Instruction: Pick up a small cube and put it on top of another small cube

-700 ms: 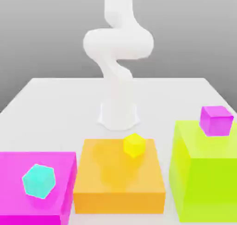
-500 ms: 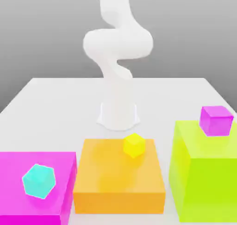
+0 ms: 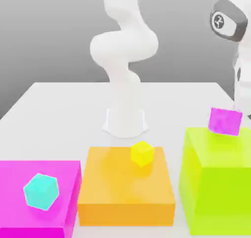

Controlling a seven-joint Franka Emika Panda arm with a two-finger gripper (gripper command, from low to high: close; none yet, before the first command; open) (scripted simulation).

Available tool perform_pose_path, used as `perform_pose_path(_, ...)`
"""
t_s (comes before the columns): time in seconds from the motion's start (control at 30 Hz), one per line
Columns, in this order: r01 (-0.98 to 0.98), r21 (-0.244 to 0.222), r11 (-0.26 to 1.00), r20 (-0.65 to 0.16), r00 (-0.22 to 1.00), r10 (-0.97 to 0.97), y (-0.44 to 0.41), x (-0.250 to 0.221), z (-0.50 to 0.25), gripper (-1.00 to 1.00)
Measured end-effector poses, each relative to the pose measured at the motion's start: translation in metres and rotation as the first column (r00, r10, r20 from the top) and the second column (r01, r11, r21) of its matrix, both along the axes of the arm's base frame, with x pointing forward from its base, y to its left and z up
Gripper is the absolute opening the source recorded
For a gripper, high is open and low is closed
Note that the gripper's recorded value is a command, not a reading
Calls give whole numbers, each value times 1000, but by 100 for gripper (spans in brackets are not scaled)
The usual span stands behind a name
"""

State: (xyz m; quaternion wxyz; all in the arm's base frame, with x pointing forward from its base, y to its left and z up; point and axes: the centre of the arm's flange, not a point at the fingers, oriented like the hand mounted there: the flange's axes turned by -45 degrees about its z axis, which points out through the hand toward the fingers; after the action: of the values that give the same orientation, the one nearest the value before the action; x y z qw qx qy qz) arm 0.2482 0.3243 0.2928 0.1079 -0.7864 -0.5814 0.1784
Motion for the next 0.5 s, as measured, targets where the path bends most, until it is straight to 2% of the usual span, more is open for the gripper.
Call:
perform_pose_path(0.23, 205, -96, 974, 87, 977, -197, 3, -3, -36, 0)
perform_pose_path(0.5, 452, -140, 881, 221, 882, -417, 3, -5, -72, 0)
